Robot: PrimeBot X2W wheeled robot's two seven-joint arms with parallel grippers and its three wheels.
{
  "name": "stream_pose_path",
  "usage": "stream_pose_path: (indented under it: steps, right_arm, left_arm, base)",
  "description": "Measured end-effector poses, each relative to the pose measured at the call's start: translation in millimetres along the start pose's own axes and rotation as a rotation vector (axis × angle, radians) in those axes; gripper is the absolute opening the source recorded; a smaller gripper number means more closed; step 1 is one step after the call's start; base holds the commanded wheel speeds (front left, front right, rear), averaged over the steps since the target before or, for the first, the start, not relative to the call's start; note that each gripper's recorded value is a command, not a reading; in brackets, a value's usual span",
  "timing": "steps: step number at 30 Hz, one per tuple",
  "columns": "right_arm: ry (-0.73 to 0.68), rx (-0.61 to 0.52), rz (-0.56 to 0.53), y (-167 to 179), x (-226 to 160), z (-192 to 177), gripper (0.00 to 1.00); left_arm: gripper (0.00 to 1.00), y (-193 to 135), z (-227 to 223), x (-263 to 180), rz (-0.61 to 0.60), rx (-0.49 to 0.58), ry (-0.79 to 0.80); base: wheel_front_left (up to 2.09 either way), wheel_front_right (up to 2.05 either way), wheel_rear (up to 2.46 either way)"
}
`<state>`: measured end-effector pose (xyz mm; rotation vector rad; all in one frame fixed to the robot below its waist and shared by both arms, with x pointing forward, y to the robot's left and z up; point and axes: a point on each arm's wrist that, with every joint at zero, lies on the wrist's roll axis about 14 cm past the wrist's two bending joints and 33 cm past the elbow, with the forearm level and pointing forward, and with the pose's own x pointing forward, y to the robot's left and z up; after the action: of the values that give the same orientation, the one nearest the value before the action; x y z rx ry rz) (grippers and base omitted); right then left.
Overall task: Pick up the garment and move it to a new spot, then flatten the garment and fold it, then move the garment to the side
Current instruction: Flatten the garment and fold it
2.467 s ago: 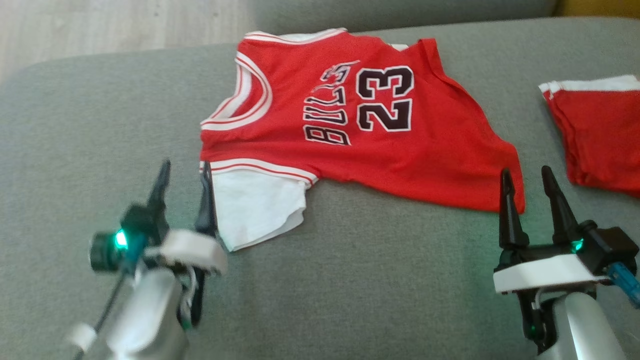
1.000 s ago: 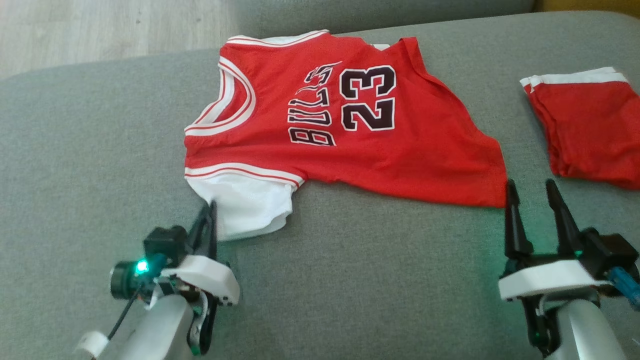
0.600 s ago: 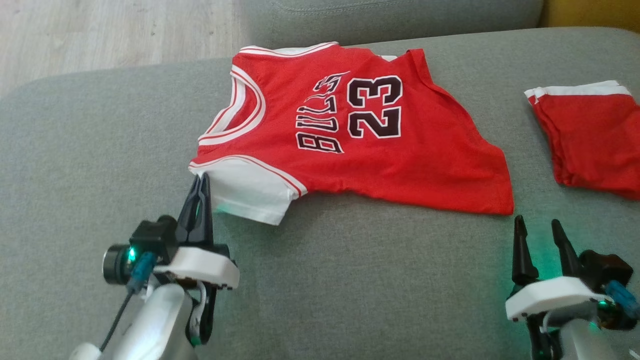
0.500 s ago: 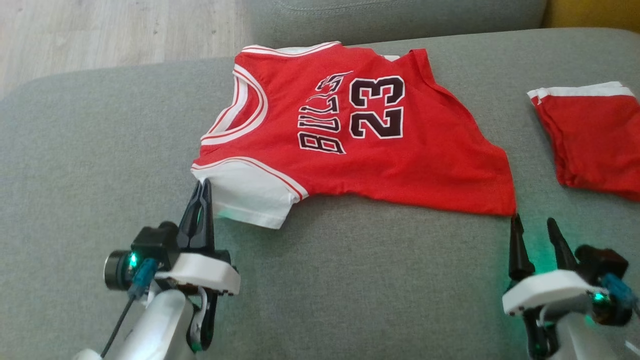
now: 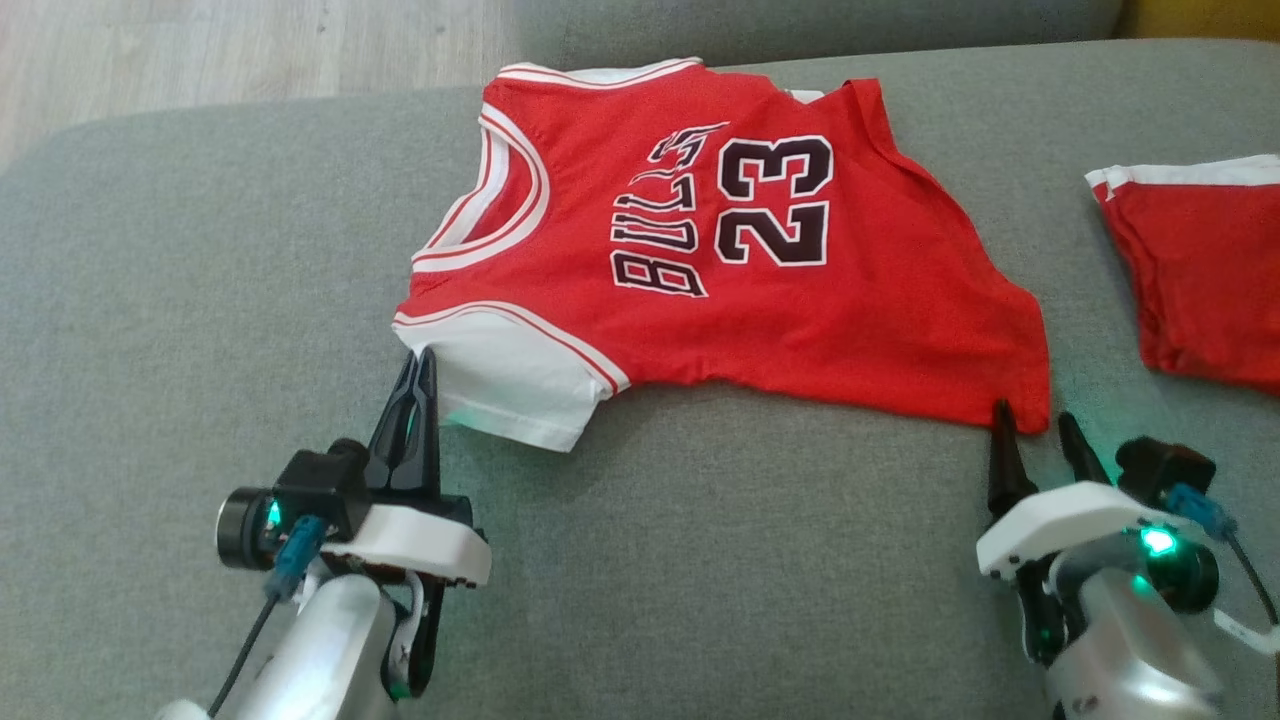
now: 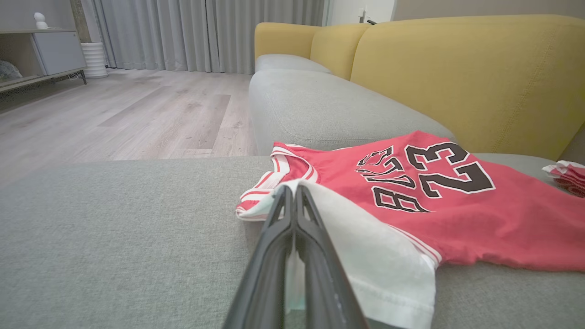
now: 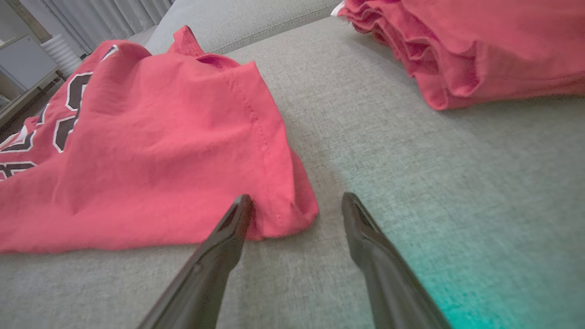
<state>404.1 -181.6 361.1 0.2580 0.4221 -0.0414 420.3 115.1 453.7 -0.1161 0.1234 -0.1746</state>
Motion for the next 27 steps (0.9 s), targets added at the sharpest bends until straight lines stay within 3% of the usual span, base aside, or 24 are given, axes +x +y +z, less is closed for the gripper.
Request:
stream_pose_path:
  steps: [2, 5, 16, 22, 27]
  right_arm:
    - [0.005, 0.000, 0.002, 1.8, 4.2, 0.7, 1.00]
    - [0.007, -0.003, 0.004, 2.3, 7.0, 1.1, 0.00]
    - [-0.050, 0.012, 0.041, 13.0, 2.8, 19.9, 0.00]
    - [-0.217, 0.017, 0.129, 39.4, -5.4, 69.5, 0.00]
    - [-0.393, -0.020, 0.205, 63.8, -18.2, 126.4, 0.00]
  left_arm:
    - [0.00, 0.4, -1.5, 0.3, -0.002, 0.006, 0.003]
    - [0.00, 0.4, -2.7, 0.5, -0.004, 0.004, 0.006]
    - [0.00, 0.4, 8.3, 1.8, 0.001, -0.017, -0.022]
    - [0.00, -5.3, 39.2, 3.5, -0.028, -0.081, -0.108]
    - [0.00, -13.2, 114.5, 12.0, -0.080, -0.100, -0.302]
  base:
    - [0.00, 0.00, 0.00]
    - [0.00, 0.00, 0.00]
    - [0.00, 0.00, 0.00]
    - [0.00, 0.00, 0.00]
    - [0.00, 0.00, 0.00]
